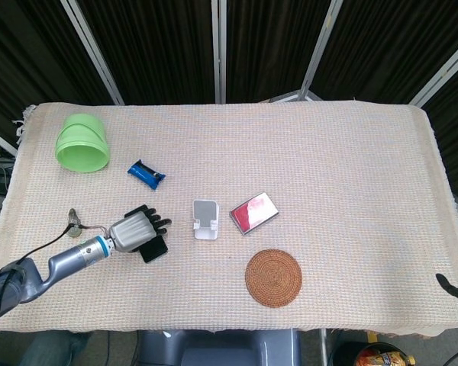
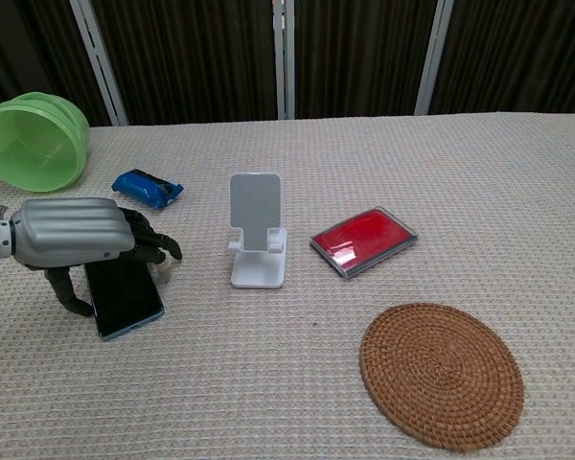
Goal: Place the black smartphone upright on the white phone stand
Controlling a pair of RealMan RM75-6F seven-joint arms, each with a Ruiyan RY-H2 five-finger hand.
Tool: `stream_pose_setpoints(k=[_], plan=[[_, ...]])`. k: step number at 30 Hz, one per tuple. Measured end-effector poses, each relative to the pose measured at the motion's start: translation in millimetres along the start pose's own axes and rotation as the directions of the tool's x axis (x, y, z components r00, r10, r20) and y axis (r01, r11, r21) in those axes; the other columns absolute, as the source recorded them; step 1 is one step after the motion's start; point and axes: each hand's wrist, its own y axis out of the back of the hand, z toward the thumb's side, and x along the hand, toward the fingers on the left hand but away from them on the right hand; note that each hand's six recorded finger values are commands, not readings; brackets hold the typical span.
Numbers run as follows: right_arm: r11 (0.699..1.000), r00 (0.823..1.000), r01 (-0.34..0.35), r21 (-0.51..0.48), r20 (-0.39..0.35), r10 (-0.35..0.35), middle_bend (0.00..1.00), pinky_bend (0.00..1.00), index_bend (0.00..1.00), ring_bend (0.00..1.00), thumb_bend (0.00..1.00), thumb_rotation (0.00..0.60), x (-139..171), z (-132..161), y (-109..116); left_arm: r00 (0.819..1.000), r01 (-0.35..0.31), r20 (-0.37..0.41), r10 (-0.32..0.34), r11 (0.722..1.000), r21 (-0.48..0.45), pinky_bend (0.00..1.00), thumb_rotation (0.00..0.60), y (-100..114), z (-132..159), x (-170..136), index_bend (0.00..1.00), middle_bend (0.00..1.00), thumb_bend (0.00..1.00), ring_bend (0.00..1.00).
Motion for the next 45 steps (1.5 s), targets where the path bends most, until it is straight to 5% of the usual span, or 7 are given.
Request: stream_pose_setpoints(k=[7, 17, 23, 29, 34, 40, 45], plan=[[1.0, 1.0, -0.006, -0.01, -0.002, 0.006, 0.0, 0.0, 0.0, 0.0, 0.0, 0.6, 0, -2, 0, 0.999, -0.038, -0.003, 0.038, 0.999, -0.02, 0.44, 0.6, 7, 0, 1, 0.6, 0.39, 0.0, 0.45], [1.0, 1.0, -0.006, -0.02, -0.007, 0.006, 0.0, 0.0, 0.0, 0.0, 0.0, 0.6, 1, -2, 2, 0.993, -0.118, -0.02, 0.119, 0.993, 0.026, 0.45, 0.6, 30, -11, -8, 0.62, 0.4, 0.04, 0.46], [0.999, 1.0, -0.01, -0.034, -0.01, 0.01, 0.0, 0.0, 0.0, 0.0, 0.0, 0.6, 1, -2, 3, 0.971, -0.226, -0.047, 0.236, 0.96, 0.163, 0.45, 0.6, 66, -23, -12, 0.61, 0.41, 0.02, 0.47], [0.999, 1.0, -0.008, -0.049, -0.01, 0.007, 0.0, 0.0, 0.0, 0.0, 0.0, 0.6, 1, -4, 5, 0.933, -0.323, -0.013, 0.358, 0.857, 0.401, 0.46, 0.6, 115, -26, -8, 0.62, 0.41, 0.02, 0.47], [0.998, 1.0, -0.011, -0.054, -0.005, 0.011, 0.0, 0.0, 0.0, 0.0, 0.0, 0.6, 0, -6, 5, 0.905, -0.371, 0.078, 0.419, 0.682, 0.63, 0.45, 0.6, 154, -17, 11, 0.61, 0.4, 0.02, 0.47], [0.998, 1.0, -0.025, -0.056, 0.006, 0.025, 0.0, 0.0, 0.0, 0.0, 0.0, 0.6, -3, -9, 3, 0.91, -0.389, 0.23, 0.345, 0.52, 0.761, 0.44, 0.6, 168, 8, 46, 0.6, 0.39, 0.03, 0.47], [0.998, 0.999, -0.032, -0.059, 0.015, 0.033, 0.0, 0.0, 0.0, 0.0, 0.0, 0.6, -5, -11, 1, 0.918, -0.388, 0.289, 0.271, 0.463, 0.797, 0.44, 0.6, 158, 24, 64, 0.6, 0.39, 0.03, 0.47]])
